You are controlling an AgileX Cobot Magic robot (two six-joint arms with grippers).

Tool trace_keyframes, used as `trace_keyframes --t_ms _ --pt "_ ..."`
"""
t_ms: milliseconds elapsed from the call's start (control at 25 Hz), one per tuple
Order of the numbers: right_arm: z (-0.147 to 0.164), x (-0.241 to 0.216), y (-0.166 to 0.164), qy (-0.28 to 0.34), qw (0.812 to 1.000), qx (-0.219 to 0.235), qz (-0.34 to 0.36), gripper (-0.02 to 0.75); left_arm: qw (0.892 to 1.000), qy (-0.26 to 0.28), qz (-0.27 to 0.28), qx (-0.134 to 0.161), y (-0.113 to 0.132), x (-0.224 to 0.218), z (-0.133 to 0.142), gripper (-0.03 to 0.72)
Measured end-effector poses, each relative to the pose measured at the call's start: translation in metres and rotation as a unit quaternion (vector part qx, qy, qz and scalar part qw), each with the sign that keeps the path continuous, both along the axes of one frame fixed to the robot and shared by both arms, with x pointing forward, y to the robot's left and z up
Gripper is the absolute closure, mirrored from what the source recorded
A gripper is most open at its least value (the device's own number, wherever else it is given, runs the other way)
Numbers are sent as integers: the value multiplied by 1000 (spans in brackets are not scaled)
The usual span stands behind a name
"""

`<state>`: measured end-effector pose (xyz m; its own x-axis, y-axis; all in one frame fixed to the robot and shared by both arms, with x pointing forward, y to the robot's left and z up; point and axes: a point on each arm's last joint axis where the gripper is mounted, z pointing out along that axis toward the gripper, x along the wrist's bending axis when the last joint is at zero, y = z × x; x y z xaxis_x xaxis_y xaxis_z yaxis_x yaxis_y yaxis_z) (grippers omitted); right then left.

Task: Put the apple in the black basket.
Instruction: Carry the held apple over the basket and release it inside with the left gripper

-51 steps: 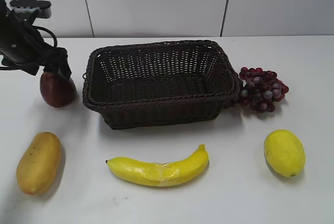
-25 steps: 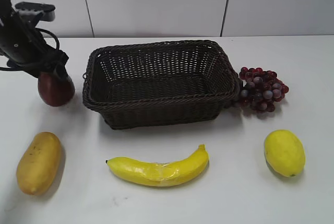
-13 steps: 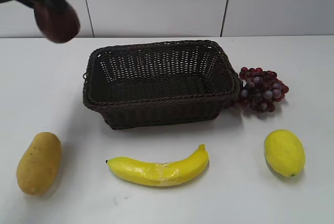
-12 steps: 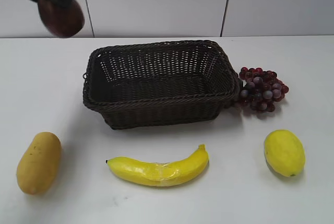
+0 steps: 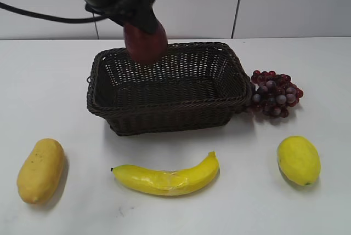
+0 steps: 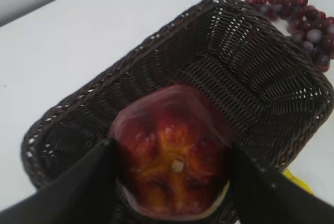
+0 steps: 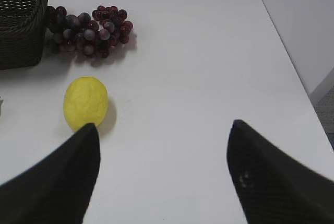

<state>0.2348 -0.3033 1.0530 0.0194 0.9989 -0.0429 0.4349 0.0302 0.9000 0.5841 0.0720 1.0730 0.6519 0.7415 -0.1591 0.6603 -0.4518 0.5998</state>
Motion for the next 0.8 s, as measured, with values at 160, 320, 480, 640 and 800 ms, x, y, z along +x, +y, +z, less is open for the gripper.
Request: trace_keyframes --t_ms 160,320,480,640,800 --pt "0 0 0 0 1000 0 0 167 999 29 0 12 -16 13 -42 201" --pt "0 0 0 0 1000 0 0 167 997 66 0 33 -23 21 -81 201" --pt "0 0 0 0 1000 0 0 167 995 87 0 45 -25 24 -103 201" --pt "0 0 0 0 1000 0 0 167 995 86 2 46 -26 26 -108 59" --pt "0 0 0 0 1000 0 0 167 996 77 4 41 -26 27 -103 6"
